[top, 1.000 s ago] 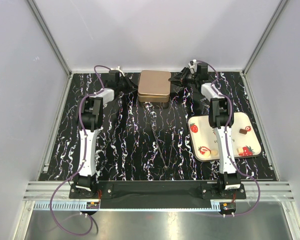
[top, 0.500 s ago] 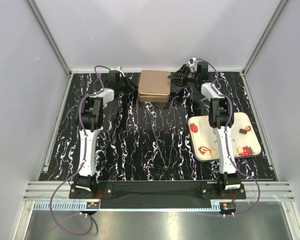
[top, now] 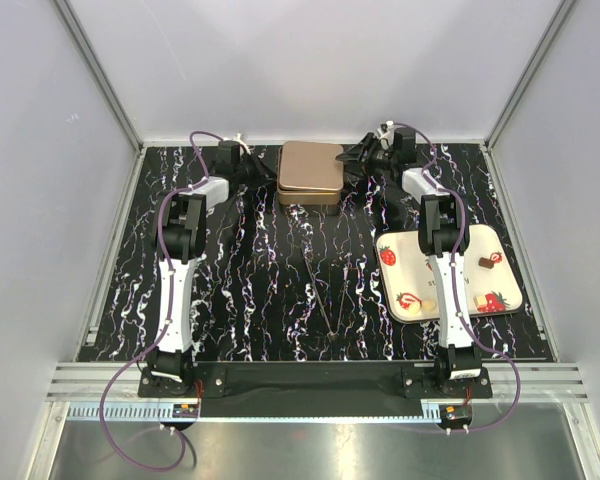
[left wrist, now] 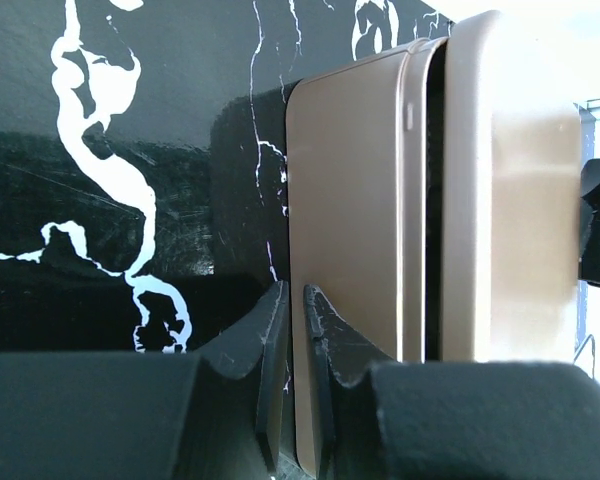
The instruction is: Pack the chocolate
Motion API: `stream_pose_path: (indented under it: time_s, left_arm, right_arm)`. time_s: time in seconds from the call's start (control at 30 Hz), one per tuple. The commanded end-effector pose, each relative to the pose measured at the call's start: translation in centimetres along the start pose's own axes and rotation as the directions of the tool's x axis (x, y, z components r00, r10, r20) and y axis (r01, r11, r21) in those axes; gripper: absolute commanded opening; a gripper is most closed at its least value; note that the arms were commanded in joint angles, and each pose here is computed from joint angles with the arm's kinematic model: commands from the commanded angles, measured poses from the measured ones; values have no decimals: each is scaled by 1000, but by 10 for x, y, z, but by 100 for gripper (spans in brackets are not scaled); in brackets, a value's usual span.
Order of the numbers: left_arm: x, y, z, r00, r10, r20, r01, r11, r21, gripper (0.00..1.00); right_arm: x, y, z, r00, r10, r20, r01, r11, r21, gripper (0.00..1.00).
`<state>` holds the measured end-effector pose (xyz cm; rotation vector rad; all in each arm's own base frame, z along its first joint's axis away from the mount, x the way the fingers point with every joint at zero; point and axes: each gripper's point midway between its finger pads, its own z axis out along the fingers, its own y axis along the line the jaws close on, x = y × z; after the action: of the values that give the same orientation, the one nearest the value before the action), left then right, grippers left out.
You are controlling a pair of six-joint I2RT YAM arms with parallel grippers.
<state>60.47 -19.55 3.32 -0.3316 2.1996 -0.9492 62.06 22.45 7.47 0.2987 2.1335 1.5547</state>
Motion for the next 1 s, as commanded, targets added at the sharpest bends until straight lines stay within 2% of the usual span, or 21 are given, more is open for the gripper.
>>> stream_pose_path:
  time_s: [0.0, 0.43, 0.97]
  left_arm:
    - [-28, -66, -19, 995, 77, 57, -85, 987, 135, 17]
    - [-29, -63, -21, 994, 87, 58, -94, 987, 129, 17]
    - [-32, -67, -25, 993, 96, 63, -103, 986, 129, 17]
  right_arm:
    - [-8, 50, -5, 996, -87, 31, 88, 996, -30, 57]
    - [-16, 67, -6, 991, -123, 62, 127, 990, -67, 55]
    - [-25, 60, -14, 982, -133, 131, 126, 990, 60, 58]
